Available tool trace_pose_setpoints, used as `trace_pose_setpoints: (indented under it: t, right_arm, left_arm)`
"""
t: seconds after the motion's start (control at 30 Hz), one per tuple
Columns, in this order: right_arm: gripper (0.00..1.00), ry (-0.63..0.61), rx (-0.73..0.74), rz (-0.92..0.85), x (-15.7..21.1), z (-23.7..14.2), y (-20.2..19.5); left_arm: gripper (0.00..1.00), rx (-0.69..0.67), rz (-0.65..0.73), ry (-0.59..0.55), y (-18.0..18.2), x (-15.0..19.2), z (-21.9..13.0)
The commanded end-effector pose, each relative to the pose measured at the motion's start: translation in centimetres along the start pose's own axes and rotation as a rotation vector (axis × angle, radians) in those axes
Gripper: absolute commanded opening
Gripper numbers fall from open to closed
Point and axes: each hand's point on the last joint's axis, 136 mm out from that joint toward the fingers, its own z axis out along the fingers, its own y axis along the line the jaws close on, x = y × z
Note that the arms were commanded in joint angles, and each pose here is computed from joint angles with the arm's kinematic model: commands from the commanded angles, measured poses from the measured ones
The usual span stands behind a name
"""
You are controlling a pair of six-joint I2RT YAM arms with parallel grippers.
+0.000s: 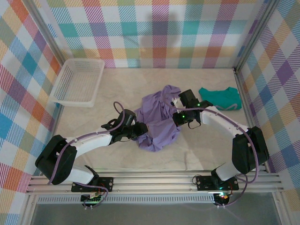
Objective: Fold the inside-out t-shirt
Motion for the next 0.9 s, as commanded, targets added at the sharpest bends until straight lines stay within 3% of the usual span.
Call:
trace_pose_setpoints:
  t: [0.0, 0.47, 0.87]
  right_arm:
    - [0.00, -0.008, -0.021, 0.007, 0.1, -0.2, 0.3]
    - [0.00, -0.009, -0.023, 0.006, 0.0, -0.2, 0.3]
    - [0.00, -0.012, -0.021, 0.003, -0.2, -0.3, 0.3]
  left_arm:
    - [0.31, 0.006, 0.055, -0.026, -1.5, -0.4, -1.0]
    - [0.26, 0.016, 0.074, -0.010, -2.2, -0.3, -0.4]
    - [0.26, -0.068, 0.074, -0.017, -0.2, -0.3, 0.1]
